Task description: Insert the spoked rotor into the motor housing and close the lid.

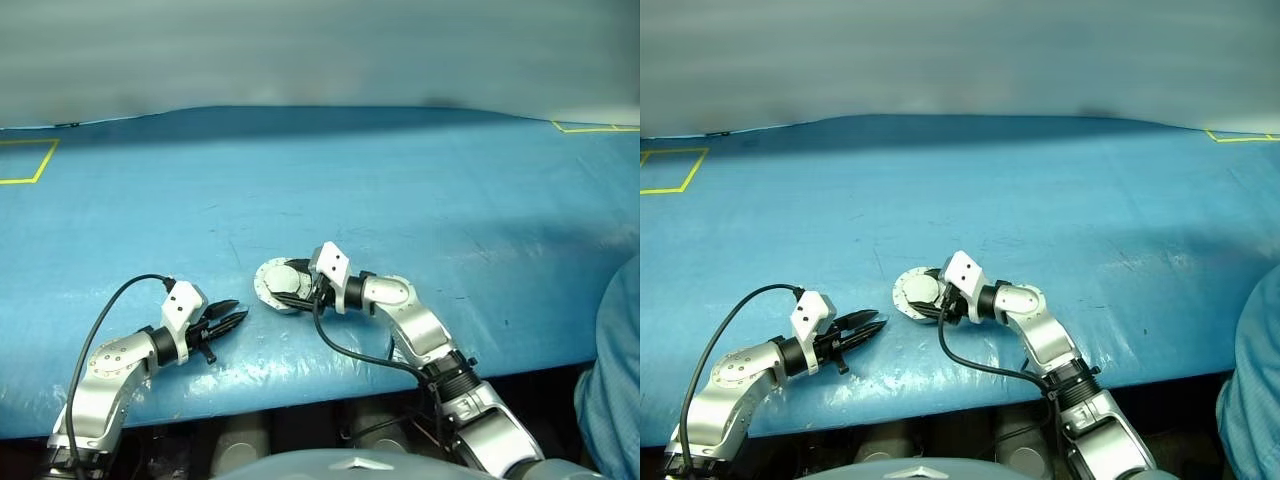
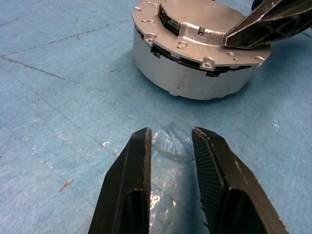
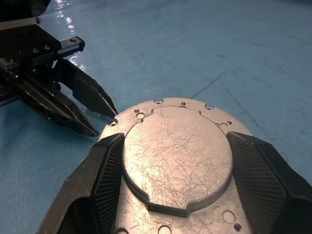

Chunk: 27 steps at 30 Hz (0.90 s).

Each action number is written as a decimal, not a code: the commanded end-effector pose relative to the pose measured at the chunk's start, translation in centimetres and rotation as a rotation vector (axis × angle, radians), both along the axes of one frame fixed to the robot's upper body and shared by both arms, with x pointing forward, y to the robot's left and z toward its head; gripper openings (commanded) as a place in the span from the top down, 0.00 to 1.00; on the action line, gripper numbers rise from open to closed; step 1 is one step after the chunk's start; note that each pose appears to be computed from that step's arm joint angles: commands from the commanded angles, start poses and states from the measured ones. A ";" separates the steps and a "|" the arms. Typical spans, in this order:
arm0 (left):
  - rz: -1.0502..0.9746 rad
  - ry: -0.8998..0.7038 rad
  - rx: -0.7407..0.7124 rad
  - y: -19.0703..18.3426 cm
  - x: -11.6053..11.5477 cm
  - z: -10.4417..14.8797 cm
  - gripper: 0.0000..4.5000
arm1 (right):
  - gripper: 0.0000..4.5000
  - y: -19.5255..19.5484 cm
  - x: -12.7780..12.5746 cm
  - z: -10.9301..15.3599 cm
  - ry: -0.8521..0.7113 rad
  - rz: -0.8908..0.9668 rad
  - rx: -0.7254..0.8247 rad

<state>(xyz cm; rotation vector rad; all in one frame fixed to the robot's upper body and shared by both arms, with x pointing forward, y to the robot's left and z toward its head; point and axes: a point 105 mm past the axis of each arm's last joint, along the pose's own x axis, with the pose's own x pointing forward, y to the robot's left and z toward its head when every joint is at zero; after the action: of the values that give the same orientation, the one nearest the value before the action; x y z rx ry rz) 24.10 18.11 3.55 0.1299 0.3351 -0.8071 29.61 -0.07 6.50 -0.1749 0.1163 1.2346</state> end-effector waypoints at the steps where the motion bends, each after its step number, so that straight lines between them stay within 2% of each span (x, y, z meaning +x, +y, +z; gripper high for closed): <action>1: 0.002 -0.037 -0.010 0.1 0.3 0.7 0.69 | 0.33 0.4 0.0 2.1 -0.059 0.041 0.037; 11: 0.000 -0.035 -0.013 -0.1 0.1 0.7 0.69 | 0.33 0.0 0.6 0.9 -0.092 0.063 -0.069; 27: 0.000 -0.036 -0.023 -0.2 0.0 0.6 0.69 | 0.33 -0.7 0.6 -1.6 -0.041 0.074 -0.192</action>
<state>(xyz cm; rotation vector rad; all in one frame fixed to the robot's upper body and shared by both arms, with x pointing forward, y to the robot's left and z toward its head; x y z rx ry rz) 23.96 17.89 3.37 0.1134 0.3342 -0.8065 30.35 -0.20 6.44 -0.3354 0.1215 1.2948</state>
